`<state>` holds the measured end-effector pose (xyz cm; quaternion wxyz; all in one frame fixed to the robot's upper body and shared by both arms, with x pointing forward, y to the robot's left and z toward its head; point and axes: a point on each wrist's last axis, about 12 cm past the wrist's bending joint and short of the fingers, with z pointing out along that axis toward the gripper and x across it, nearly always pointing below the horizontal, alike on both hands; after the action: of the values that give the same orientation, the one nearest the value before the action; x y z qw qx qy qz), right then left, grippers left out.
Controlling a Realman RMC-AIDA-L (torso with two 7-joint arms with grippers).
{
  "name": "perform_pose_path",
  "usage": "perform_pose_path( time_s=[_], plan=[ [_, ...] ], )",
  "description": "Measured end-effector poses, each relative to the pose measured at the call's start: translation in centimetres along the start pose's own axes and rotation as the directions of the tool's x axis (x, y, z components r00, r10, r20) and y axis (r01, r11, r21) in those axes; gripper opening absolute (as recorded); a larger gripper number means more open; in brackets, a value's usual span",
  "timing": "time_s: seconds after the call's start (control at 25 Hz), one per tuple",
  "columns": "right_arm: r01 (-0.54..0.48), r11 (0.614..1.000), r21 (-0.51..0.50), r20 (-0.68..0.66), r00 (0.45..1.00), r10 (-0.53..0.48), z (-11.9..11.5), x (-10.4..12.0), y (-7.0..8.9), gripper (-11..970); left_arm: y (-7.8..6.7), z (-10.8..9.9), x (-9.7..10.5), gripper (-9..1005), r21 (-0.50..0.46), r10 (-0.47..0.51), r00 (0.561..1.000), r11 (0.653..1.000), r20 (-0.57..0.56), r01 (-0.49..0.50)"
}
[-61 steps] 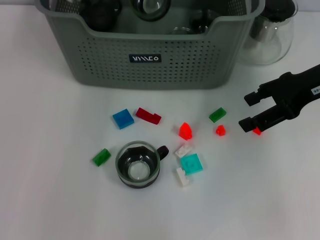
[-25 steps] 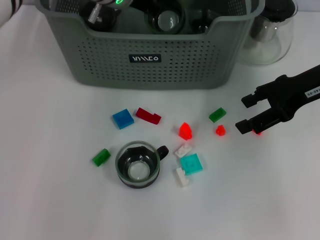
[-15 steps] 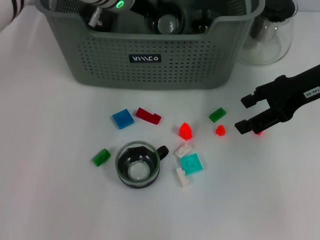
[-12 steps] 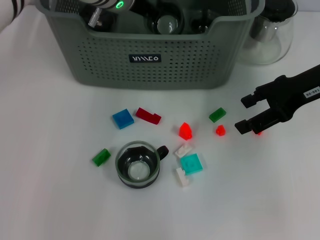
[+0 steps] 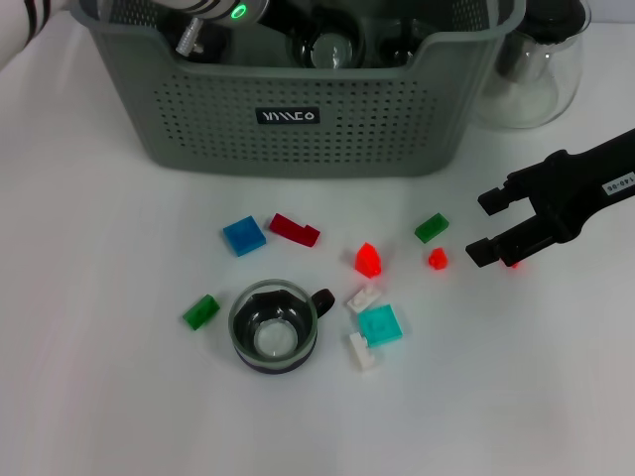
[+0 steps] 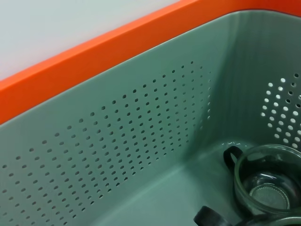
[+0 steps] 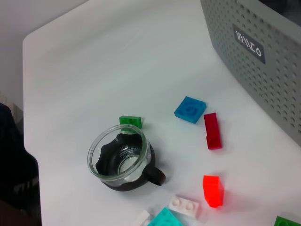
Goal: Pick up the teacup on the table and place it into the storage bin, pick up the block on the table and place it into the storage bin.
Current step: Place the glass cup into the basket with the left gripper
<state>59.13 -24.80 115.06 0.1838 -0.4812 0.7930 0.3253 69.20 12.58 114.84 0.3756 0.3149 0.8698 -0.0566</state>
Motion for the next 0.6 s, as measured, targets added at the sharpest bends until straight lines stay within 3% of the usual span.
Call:
perform_pose_path(
  time_s=[0.32,0.44,0.6],
  plan=[
    [0.0,1.0,0.0,0.0,1.0,0.0,0.0,0.0,0.0,928,0.09,-0.08,-0.06,123,0.0,-0.008,1.0,1.0,0.008,0.008],
    [0.001,1.0,0.0,-0.001,1.0,-0.001,0.0,0.0,0.01,928,0.2,-0.17,-0.12,326,-0.003,-0.009,1.0,1.0,0.013,0.009],
    [0.001,1.0,0.0,-0.001,1.0,-0.001,0.0,-0.02,0.01,928,0.56,-0.55,-0.23,460,-0.009,-0.01,1.0,1.0,0.027,0.01]
  ],
)
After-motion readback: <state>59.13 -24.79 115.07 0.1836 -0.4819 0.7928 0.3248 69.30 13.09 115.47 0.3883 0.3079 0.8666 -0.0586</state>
